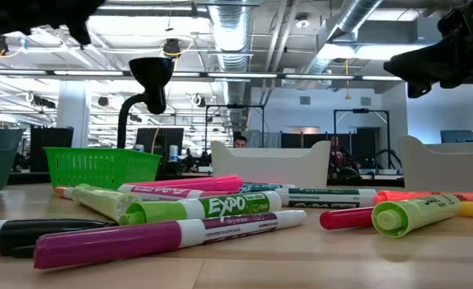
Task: Pick & Place Markers
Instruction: Put the big pink highlighter pen into the blue bin
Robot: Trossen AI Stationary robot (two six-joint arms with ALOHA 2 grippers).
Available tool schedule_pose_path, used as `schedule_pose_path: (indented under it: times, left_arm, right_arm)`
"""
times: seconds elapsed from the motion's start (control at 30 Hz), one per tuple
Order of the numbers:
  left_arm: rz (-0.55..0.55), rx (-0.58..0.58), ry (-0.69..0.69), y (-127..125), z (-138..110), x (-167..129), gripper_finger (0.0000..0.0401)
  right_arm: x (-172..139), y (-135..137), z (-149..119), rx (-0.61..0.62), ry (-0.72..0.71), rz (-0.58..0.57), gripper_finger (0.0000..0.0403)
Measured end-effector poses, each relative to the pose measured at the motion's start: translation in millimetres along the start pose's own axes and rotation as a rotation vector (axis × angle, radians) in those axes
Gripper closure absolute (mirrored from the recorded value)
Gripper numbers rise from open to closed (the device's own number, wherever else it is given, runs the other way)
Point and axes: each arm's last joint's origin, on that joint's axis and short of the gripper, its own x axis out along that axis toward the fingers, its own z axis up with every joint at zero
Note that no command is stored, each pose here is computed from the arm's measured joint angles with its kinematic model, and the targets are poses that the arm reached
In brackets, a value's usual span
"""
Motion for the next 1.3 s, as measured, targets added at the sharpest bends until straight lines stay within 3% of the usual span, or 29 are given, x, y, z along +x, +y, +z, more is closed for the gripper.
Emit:
schedule_pose_path:
  times: [0.13, 0.4, 0.6, 0.77, 0.9, 1.03, 1.17, 1.3]
  left_arm:
    - [0.008, 0.042, 0.154, -9.9, -4.4, 30.0, 0.029]
    - [0.004, -0.02, 0.423, -35.1, -36.9, 90.8, 0.0245]
    - [-0.022, 0.005, 0.615, -51.2, -67.5, 127.9, 0.0242]
    - [-0.101, -0.028, 0.816, -63.6, -69.4, 154.6, 0.0242]
    - [-0.049, -0.107, 0.992, -69.9, -81.0, 153.9, 0.0242]
    - [-0.095, -0.202, 1.094, -83.8, -99.0, 146.0, 0.0242]
    - [-0.114, -0.184, 1.163, -98.8, -118.0, 139.1, 0.0242]
    - [-0.088, -0.129, 1.194, -106.3, -132.6, 134.5, 0.0242]
  right_arm:
    - [0.0, -0.2, 2.9, 0.005, -0.03, -0.002, 0.0317]
    - [-0.2, -0.6, 7.3, -0.006, -0.075, -0.011, 0.0317]
    - [-2.3, -5.1, 19.8, -0.058, -0.192, -0.151, 0.0317]
    - [-6.6, -9.2, 35.2, -0.097, -0.288, -0.267, 0.0317]
    - [-7.9, -9.1, 40.7, -0.088, -0.308, -0.245, 0.0317]
    - [-6.9, -7.8, 38.5, -0.104, -0.287, -0.207, 0.0317]
    - [-6.5, -6.7, 38.0, -0.107, -0.287, -0.169, 0.0317]
    - [-6.5, -6.5, 38.1, -0.036, -0.292, -0.154, 0.0307]
